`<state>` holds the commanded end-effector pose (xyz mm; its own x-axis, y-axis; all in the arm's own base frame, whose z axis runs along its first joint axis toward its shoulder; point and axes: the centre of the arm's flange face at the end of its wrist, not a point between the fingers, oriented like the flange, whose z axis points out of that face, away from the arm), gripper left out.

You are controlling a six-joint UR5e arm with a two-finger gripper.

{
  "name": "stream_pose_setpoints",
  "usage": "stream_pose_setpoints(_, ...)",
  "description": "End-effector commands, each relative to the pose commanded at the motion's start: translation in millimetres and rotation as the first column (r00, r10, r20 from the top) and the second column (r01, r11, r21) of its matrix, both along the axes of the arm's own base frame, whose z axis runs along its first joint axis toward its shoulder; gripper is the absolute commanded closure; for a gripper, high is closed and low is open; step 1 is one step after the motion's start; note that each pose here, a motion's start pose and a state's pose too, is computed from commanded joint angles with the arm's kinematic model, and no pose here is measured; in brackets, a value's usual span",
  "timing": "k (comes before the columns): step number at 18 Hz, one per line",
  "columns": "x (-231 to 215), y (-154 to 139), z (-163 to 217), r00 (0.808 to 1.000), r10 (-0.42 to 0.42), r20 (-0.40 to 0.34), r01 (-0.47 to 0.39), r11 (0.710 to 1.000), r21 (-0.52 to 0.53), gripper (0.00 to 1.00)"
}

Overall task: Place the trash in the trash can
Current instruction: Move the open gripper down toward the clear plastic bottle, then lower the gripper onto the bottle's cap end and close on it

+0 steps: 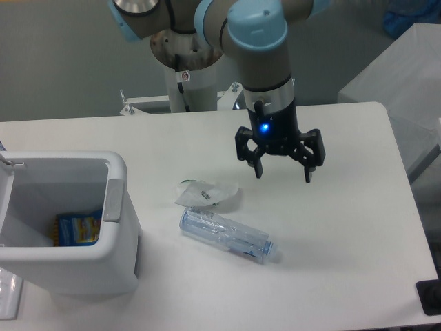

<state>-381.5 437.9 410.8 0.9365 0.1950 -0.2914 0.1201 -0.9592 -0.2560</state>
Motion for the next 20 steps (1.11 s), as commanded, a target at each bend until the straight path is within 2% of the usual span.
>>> stream_pose_setpoints(2,7.1,-4.7,-21.5,0.999,0.018,0.038,-0.017,1.000,-0.015,0.00)
stream_pose_setpoints(4,11.0,-2.3,-26.7,0.998,0.030,0.052,-0.030,0.999,-0.016,0.00)
stream_pose_setpoints(5,10.9,-2.6,-30.1,0.994,0.080,0.069,-0.079,0.997,-0.012,0.00)
stream_pose_setpoints(6,11.3,-3.1,-33.3,0.985,0.151,0.088,-0.151,0.988,0.002,0.00)
stream_pose_setpoints(9,5.8,1.5,-37.4,0.935,0.326,0.137,-0.335,0.941,0.050,0.00)
stream_pose_setpoints(11,-2.6,7.7,-40.8,0.881,0.441,0.172,-0.459,0.885,0.078,0.00)
stream_pose_setpoints(13,-16.2,16.6,-39.1,0.816,0.540,0.206,-0.567,0.816,0.108,0.00)
stream_pose_setpoints(15,-27.4,19.3,-37.7,0.738,0.629,0.244,-0.668,0.733,0.131,0.00)
stream_pose_setpoints(17,-51.9,30.0,-55.1,0.657,0.700,0.280,-0.748,0.652,0.125,0.00)
stream_pose_setpoints(19,-73.1,41.1,-78.8,0.565,0.762,0.315,-0.820,0.559,0.119,0.00)
stream_pose_setpoints(20,-79.5,45.2,-90.3,0.538,0.779,0.322,-0.839,0.532,0.114,0.00)
